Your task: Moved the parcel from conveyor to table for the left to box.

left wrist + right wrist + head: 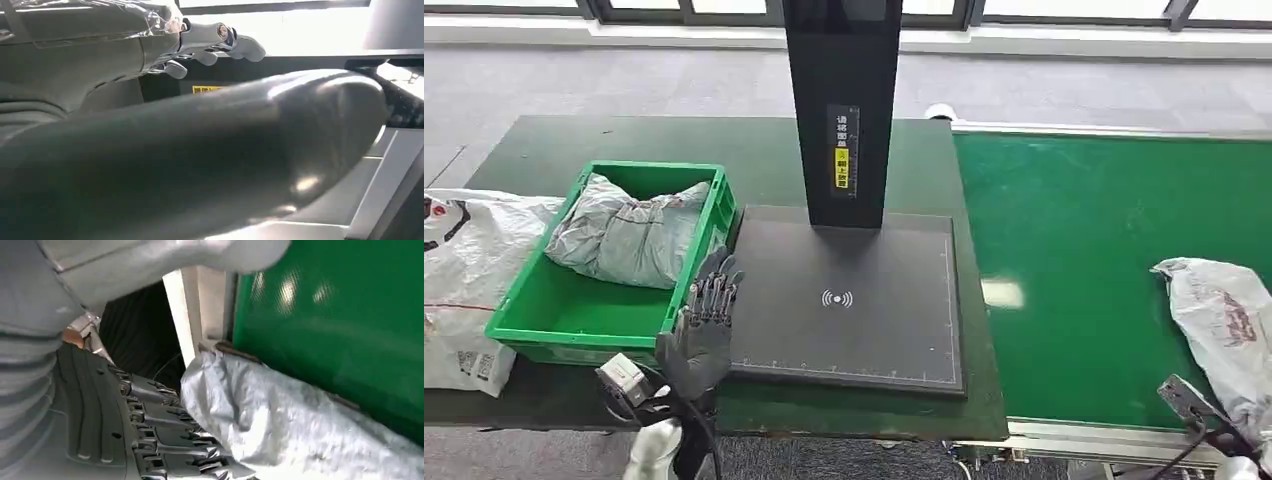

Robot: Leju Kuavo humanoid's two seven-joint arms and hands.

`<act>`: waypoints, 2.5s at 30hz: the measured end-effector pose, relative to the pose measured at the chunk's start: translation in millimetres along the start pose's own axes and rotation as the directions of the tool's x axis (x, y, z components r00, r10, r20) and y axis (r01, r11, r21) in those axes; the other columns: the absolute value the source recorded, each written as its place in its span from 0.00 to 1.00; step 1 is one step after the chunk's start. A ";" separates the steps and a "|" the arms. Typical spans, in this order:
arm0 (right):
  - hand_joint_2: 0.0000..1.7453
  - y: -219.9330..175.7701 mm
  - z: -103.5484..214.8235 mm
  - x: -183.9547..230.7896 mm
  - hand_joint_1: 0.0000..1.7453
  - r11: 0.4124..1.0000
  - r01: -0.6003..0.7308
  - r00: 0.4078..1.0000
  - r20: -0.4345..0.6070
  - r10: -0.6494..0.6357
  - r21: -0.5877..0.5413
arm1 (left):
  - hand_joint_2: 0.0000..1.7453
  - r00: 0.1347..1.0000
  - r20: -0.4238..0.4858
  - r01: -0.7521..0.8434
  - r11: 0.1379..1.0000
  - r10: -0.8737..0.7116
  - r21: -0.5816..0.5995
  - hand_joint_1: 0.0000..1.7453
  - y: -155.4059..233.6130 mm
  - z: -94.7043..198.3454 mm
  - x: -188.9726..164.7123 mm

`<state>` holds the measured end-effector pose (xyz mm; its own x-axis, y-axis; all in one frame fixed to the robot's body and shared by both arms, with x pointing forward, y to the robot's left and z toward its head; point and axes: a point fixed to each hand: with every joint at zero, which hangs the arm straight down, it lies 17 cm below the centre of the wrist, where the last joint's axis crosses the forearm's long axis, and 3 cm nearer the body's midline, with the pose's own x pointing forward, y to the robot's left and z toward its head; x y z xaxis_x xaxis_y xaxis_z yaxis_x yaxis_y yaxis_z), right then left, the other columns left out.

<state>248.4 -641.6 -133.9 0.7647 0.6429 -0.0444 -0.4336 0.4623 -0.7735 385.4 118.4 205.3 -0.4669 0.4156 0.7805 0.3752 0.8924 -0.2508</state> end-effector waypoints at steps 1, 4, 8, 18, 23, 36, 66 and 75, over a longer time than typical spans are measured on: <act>1.00 2.9 0.5 3.6 1.00 1.000 -0.013 1.000 0.021 0.013 0.012 | 0.00 1.000 -0.005 0.002 1.000 -0.002 0.002 0.00 0.7 -0.5 -2.3; 1.00 1.0 0.3 7.6 1.00 0.999 -0.037 0.999 0.029 0.037 0.000 | 0.00 1.000 -0.013 0.003 1.000 -0.003 0.007 0.00 1.6 -0.5 -6.0; 1.00 -0.9 -0.1 10.2 1.00 0.999 -0.040 0.999 0.029 0.040 -0.004 | 0.00 1.000 -0.025 0.002 1.000 -0.002 0.011 0.00 2.1 1.5 -10.1; 1.00 -1.8 -0.2 12.9 1.00 0.999 -0.038 0.999 0.033 0.038 -0.006 | 0.00 0.999 -0.035 -0.001 1.000 0.001 0.012 0.00 2.2 3.4 -13.7; 1.00 -8.2 -0.8 17.2 1.00 0.998 -0.034 0.999 0.039 0.035 -0.044 | 0.00 0.999 -0.039 0.005 1.000 -0.004 0.018 0.00 3.2 4.1 -15.2; 1.00 -156.3 85.6 166.9 1.00 0.695 0.549 0.714 0.692 -0.102 -0.465 | 0.00 0.999 -0.044 0.030 0.998 -0.027 0.057 0.00 2.7 12.5 -14.0; 1.00 -67.7 406.4 440.0 1.00 0.776 0.631 -0.045 0.999 0.021 0.012 | 0.00 1.000 -0.028 -0.005 0.998 0.007 0.063 0.00 -0.6 11.0 -9.5; 1.00 -65.2 416.2 443.2 1.00 0.778 0.628 -0.066 0.998 0.022 0.024 | 0.00 1.000 -0.030 -0.005 0.998 0.007 0.061 0.00 -0.8 10.1 -10.7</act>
<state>417.2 -132.7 160.0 -0.5351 0.5772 0.6169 0.1312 0.7781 -0.6142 382.0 115.0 191.3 -0.4401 0.4162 0.7956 0.3280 0.8994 -0.2890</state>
